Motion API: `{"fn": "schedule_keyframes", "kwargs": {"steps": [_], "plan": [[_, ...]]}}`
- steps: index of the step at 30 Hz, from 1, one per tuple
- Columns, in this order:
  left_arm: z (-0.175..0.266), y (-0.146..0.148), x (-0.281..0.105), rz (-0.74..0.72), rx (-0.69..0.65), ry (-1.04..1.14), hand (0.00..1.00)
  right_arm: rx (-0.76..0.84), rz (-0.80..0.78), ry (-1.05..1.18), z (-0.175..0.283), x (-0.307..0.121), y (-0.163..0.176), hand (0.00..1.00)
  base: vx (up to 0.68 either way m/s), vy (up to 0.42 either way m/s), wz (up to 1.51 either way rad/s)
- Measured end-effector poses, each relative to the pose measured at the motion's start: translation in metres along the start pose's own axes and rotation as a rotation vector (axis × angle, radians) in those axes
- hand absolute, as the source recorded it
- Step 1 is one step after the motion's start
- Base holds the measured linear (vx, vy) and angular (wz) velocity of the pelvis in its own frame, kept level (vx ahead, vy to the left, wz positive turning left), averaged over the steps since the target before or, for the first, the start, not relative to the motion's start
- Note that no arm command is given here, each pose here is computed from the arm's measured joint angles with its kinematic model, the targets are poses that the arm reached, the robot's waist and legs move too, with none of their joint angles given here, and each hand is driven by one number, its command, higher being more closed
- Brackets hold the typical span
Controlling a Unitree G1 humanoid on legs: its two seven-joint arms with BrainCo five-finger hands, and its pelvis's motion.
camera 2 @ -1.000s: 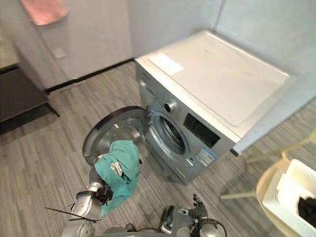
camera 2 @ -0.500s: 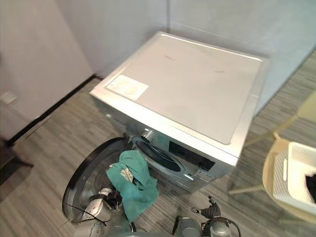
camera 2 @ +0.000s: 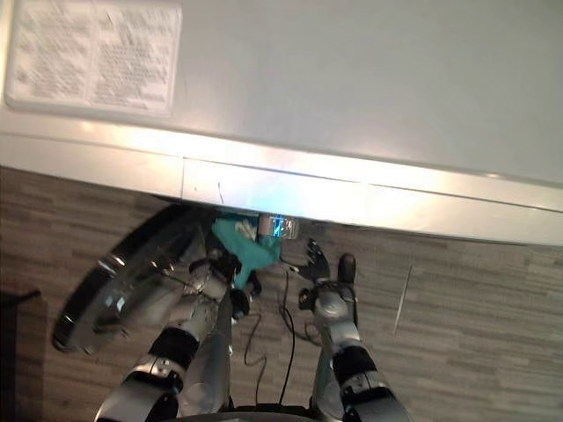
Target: Pick up the laundry basket with both hands and put the clothes into the washing machine.
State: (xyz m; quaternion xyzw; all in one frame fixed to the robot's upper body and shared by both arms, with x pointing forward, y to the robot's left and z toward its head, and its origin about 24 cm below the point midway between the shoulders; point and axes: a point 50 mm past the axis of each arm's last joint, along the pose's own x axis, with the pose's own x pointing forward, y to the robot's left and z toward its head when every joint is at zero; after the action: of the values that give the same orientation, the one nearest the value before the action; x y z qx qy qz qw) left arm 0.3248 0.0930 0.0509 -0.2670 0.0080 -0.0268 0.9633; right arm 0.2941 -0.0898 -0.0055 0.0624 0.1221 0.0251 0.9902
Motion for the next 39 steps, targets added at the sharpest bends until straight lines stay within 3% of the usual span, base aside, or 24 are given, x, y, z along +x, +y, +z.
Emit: {"fn": "schedule_keyframes", "kwargs": {"steps": [4,13,17,21,28,31,33,35,36,39], "plan": [[0.031,-0.033,0.019,-0.039,-0.09,-0.108,1.0,0.158,0.05,-0.197,0.047,0.002,0.017,0.0,-0.16,-0.053,-0.13],[0.098,-0.074,0.033,-0.119,-0.22,-0.329,1.0,0.202,0.08,-0.374,0.081,-0.006,0.021,0.0,-0.08,-0.064,-0.14],[0.132,-0.089,0.036,-0.156,-0.239,-0.427,1.0,0.201,0.102,-0.42,0.085,-0.014,0.026,0.0,-0.03,-0.046,-0.09],[0.197,-0.103,0.037,-0.189,-0.229,-0.602,1.0,0.207,0.122,-0.449,0.077,-0.031,0.025,0.0,-0.04,-0.031,-0.14],[0.281,-0.163,-0.006,-0.387,-0.301,-0.913,1.0,0.18,0.134,-0.477,0.077,-0.037,0.025,0.0,-0.02,0.009,-0.14],[0.292,-0.155,0.0,-0.335,-0.248,-0.939,1.0,0.19,0.161,-0.506,0.084,-0.04,0.027,0.0,-0.01,0.028,-0.28],[0.313,-0.162,0.01,-0.312,-0.275,-0.908,1.0,0.2,0.166,-0.511,0.086,-0.041,0.027,0.0,-0.02,0.041,-0.28],[0.337,-0.17,0.011,-0.315,-0.22,-0.91,1.0,0.211,0.169,-0.511,0.087,-0.041,0.026,0.0,-0.02,0.028,-0.3],[0.345,-0.172,0.009,-0.332,-0.144,-0.934,0.0,0.213,0.179,-0.517,0.088,-0.042,0.027,0.0,-0.03,0.018,-0.38],[0.365,-0.169,0.006,-0.291,0.002,-0.989,0.0,0.227,0.179,-0.561,0.098,-0.045,0.024,0.0,-0.03,-0.007,-0.38]]}}
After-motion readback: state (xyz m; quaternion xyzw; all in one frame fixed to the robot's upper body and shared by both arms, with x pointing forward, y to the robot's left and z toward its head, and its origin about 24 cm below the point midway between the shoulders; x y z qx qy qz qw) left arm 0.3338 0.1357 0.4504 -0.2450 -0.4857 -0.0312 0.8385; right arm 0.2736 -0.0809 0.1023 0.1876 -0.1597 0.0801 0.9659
